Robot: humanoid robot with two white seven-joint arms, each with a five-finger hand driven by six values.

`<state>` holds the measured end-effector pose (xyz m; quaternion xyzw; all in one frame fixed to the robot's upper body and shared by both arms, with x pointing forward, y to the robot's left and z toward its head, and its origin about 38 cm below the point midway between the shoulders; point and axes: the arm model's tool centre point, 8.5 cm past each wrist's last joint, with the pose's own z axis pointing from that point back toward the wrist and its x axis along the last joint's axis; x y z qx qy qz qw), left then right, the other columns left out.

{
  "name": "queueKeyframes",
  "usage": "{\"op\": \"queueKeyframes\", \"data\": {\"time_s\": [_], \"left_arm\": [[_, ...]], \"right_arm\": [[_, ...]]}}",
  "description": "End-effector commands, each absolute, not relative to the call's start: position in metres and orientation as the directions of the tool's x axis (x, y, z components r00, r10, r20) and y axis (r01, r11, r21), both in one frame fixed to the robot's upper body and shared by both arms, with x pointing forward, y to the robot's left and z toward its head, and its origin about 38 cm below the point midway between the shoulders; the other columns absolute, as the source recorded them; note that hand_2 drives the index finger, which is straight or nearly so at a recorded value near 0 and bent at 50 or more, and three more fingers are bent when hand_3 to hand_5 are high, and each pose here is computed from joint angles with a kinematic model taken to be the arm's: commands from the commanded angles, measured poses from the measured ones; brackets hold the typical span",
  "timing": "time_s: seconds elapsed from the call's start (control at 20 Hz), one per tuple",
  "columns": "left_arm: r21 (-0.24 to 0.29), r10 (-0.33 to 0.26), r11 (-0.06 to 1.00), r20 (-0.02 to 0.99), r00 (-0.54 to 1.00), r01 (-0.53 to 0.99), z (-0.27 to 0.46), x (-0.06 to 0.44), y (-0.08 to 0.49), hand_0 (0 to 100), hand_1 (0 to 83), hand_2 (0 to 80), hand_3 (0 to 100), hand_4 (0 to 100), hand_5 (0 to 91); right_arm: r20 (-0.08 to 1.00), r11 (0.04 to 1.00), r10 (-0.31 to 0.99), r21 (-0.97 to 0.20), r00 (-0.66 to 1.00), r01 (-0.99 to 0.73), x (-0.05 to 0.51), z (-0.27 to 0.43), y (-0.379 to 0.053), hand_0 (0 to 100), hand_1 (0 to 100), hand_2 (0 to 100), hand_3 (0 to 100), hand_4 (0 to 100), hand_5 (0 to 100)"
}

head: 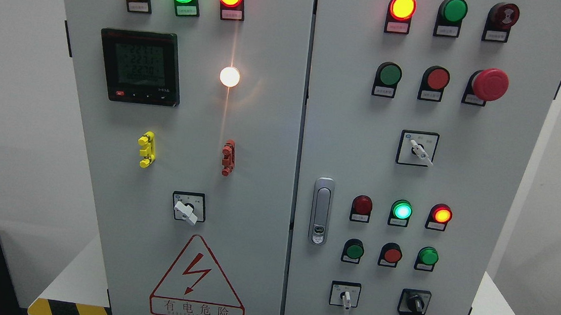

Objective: Flip black knob to close circuit

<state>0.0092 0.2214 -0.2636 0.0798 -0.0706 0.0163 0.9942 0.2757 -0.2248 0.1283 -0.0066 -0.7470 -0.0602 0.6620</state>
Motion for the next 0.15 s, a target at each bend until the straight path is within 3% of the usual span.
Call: {"op": "queueKeyframes", "data": {"time_s": [0.0, 0.1], "left_arm": [[0.158, 0.022, 0.987, 0.143, 0.989, -0.045, -0.2636, 0.0091, 0.2215, 12, 55.6, 0.0, 0, 0, 0.0], [0.156, 0.02, 0.987, 0.145, 0.989, -0.043, -0.2636, 0.0097, 0.2213, 12, 55.6, 0.0, 0, 0, 0.0]], "right_arm": [[0.985, 0.988, -0.11, 0.123, -0.131, 0.097, 0.2722, 0.1297, -0.2311, 0, 0, 0, 5, 0, 0], [0.985, 0.988, -0.11, 0.124, -0.132, 0.097, 0.2721, 0.1302, -0.2311, 0, 0, 0, 5, 0, 0]]}}
